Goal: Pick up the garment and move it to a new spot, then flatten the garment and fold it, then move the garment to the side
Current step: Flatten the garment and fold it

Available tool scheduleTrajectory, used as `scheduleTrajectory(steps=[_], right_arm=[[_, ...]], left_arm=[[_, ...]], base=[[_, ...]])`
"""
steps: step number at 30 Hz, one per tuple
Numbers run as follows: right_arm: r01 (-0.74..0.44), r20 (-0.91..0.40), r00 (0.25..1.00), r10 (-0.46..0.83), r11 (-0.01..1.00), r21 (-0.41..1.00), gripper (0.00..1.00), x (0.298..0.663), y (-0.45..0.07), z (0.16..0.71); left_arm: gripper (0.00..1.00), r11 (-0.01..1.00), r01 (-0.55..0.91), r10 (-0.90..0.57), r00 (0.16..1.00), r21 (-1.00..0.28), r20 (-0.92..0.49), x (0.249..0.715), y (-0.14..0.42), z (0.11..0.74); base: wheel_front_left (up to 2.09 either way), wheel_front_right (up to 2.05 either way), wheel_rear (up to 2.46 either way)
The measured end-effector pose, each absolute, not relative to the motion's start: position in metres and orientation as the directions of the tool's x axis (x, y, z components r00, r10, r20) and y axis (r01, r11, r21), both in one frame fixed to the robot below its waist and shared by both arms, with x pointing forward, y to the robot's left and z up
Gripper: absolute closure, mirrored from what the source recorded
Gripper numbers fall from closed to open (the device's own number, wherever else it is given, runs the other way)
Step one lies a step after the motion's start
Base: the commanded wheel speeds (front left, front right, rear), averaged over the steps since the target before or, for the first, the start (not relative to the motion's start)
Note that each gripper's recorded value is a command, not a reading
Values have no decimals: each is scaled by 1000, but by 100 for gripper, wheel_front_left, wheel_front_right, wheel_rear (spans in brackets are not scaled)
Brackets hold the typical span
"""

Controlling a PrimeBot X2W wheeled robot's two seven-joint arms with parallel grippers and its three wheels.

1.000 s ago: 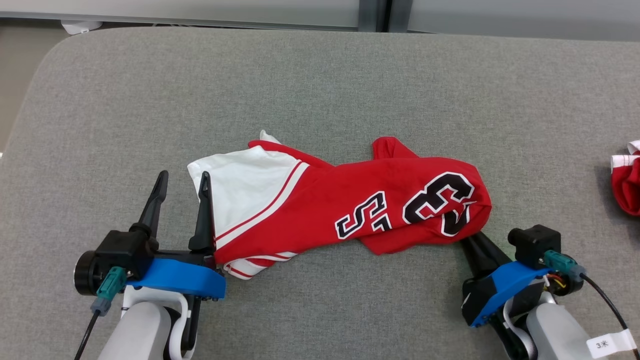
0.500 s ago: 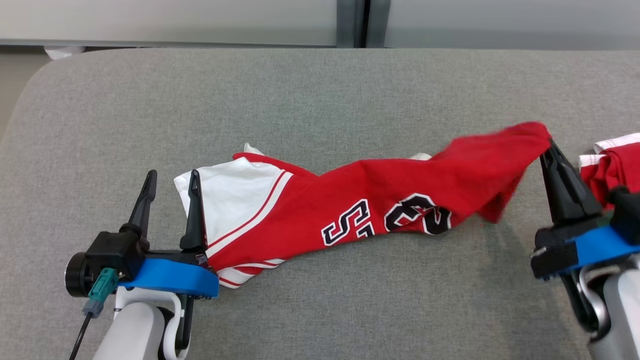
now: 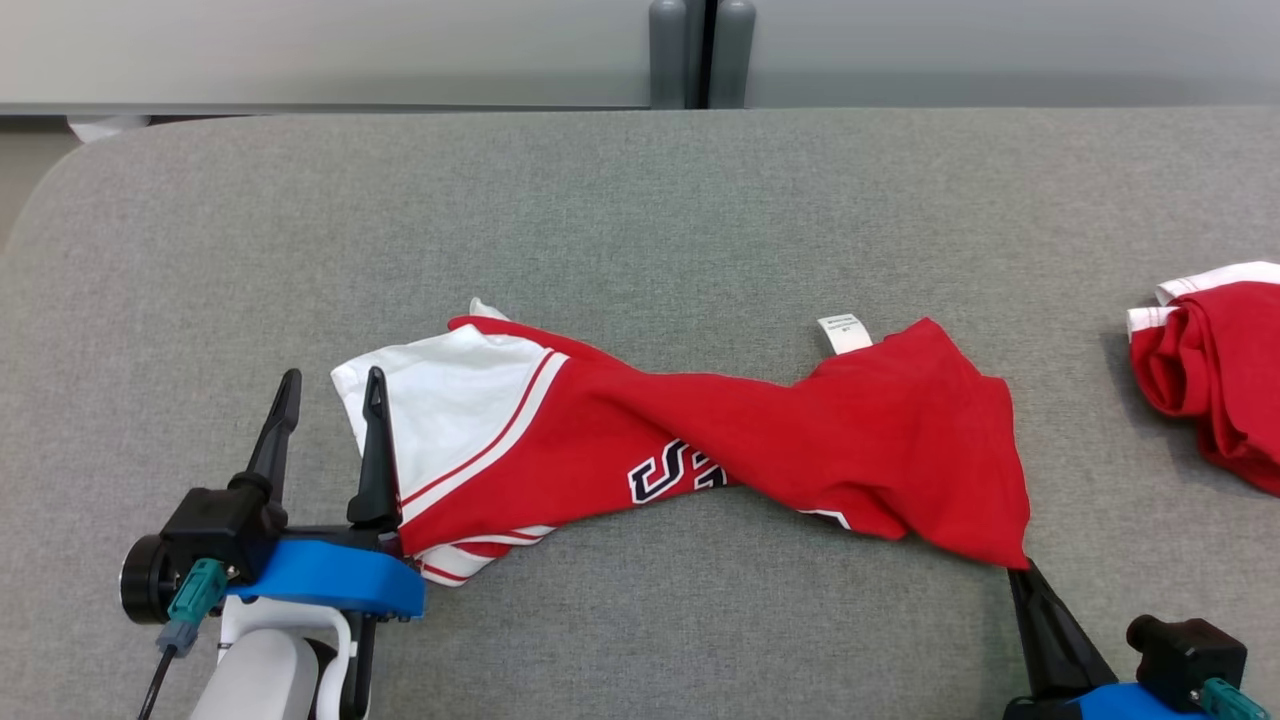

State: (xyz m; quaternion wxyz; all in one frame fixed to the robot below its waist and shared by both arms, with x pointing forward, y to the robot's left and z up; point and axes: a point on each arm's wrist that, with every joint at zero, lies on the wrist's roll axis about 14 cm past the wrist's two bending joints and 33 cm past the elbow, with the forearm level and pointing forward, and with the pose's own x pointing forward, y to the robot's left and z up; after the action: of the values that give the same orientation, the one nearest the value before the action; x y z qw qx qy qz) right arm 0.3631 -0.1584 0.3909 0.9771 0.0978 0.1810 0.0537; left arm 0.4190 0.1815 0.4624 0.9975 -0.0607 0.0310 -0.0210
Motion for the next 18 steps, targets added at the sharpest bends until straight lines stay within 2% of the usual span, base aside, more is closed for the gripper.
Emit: scheduleTrajectory(steps=[1, 8, 18], right_arm=[[-73, -325, 935, 142, 974, 215, 0, 364, -157, 395], [-114, -98, 986, 135, 975, 192, 0, 384, -160, 460], [-82, -17, 996, 84, 990, 110, 0, 387, -190, 507]], left_arm=[[0, 992, 38, -46, 997, -123, -61, 418, 181, 462], [0, 993, 26, -32, 998, -112, -54, 409, 185, 466], [0, 995, 18, -23, 999, -101, -47, 389, 185, 471]], base=[[0, 0, 0], [0, 0, 0], [0, 0, 0]])
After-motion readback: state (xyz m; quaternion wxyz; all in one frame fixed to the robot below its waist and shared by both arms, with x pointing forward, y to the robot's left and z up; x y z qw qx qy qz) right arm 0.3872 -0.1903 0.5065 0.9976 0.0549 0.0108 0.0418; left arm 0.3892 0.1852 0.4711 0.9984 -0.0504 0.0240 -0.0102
